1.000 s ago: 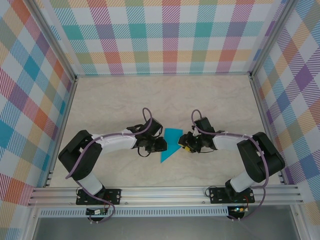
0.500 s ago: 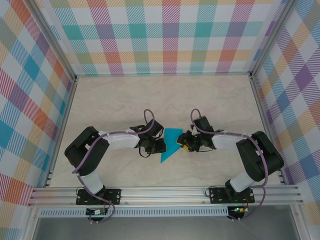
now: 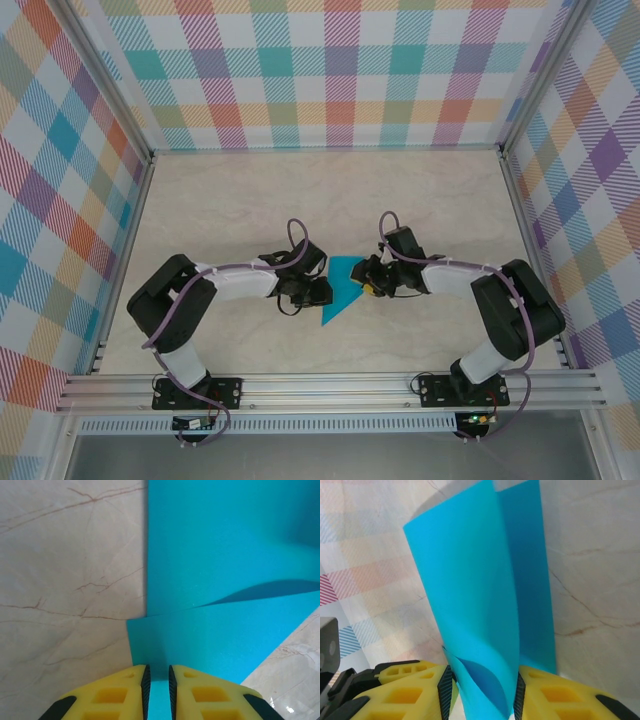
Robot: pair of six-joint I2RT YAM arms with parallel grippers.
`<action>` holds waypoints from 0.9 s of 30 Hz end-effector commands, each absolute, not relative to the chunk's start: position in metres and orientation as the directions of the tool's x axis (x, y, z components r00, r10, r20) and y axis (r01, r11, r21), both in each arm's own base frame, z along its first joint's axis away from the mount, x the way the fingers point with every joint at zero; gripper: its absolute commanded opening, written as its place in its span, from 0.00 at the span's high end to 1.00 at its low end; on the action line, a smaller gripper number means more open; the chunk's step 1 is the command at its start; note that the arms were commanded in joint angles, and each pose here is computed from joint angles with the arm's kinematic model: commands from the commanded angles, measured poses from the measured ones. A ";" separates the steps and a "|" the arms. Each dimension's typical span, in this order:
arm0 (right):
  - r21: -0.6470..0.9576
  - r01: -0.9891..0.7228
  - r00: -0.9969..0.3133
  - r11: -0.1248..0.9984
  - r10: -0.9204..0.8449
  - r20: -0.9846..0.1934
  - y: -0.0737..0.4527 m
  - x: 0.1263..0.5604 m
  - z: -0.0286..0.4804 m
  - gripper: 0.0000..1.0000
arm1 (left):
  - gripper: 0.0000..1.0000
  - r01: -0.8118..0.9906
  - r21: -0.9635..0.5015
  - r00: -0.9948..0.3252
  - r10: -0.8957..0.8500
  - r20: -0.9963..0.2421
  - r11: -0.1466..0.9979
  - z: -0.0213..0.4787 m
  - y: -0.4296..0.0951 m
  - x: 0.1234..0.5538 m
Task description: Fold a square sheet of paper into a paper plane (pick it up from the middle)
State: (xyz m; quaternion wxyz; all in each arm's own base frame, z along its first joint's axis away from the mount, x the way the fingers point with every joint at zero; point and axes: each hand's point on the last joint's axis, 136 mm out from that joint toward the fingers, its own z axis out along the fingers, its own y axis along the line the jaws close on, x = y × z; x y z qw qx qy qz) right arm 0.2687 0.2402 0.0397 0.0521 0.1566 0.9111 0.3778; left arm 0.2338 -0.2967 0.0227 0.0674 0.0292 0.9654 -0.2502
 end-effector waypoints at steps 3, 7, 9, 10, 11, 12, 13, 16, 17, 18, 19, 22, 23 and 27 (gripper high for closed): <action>0.717 0.205 -0.959 0.666 0.284 0.010 0.252 0.278 0.043 0.62 | 0.72 0.110 -0.484 -0.980 0.014 -0.198 0.868 0.050 -0.290 0.234; 0.720 0.199 -0.961 0.665 0.278 0.008 0.254 0.281 0.043 0.62 | 0.64 0.108 -0.485 -0.976 0.000 -0.218 0.868 0.065 -0.285 0.231; 0.719 0.191 -0.962 0.668 0.272 0.003 0.254 0.282 0.045 0.62 | 0.59 0.109 -0.472 -0.972 -0.005 -0.233 0.875 0.068 -0.283 0.229; 0.720 0.186 -0.963 0.668 0.268 0.000 0.255 0.283 0.046 0.62 | 0.58 0.110 -0.467 -0.971 -0.004 -0.238 0.878 0.069 -0.284 0.228; 0.719 0.181 -0.964 0.671 0.264 -0.003 0.255 0.284 0.047 0.62 | 0.57 0.114 -0.462 -0.971 0.000 -0.240 0.879 0.069 -0.285 0.225; 0.719 0.175 -0.966 0.672 0.260 -0.008 0.255 0.284 0.049 0.62 | 0.56 0.117 -0.455 -0.969 0.002 -0.246 0.883 0.069 -0.286 0.224; 0.719 0.170 -0.967 0.674 0.255 -0.010 0.256 0.285 0.050 0.62 | 0.55 0.121 -0.442 -0.968 0.007 -0.252 0.889 0.069 -0.287 0.221; 0.717 0.156 -0.971 0.679 0.239 -0.015 0.257 0.288 0.054 0.62 | 0.52 0.131 -0.387 -0.957 0.014 -0.289 0.913 0.068 -0.289 0.215; 0.718 0.153 -0.972 0.679 0.236 -0.016 0.257 0.288 0.054 0.62 | 0.51 0.133 -0.368 -0.953 0.017 -0.302 0.920 0.068 -0.290 0.214; 0.721 0.150 -0.972 0.677 0.234 -0.016 0.257 0.289 0.055 0.62 | 0.51 0.135 -0.349 -0.950 0.021 -0.313 0.927 0.067 -0.290 0.212; 0.722 0.149 -0.973 0.675 0.231 -0.015 0.258 0.289 0.056 0.62 | 0.50 0.134 -0.332 -0.947 0.022 -0.321 0.934 0.065 -0.291 0.210; 0.731 0.145 -0.975 0.667 0.221 -0.009 0.260 0.290 0.058 0.62 | 0.46 0.145 -0.304 -0.942 0.038 -0.333 0.942 0.059 -0.297 0.206; 0.732 0.144 -0.976 0.666 0.220 -0.008 0.261 0.291 0.058 0.62 | 0.46 0.150 -0.293 -0.940 0.044 -0.338 0.944 0.058 -0.299 0.205; 0.736 0.146 -0.976 0.661 0.216 0.000 0.264 0.292 0.059 0.62 | 0.41 0.169 -0.251 -0.934 0.074 -0.348 0.953 0.049 -0.303 0.203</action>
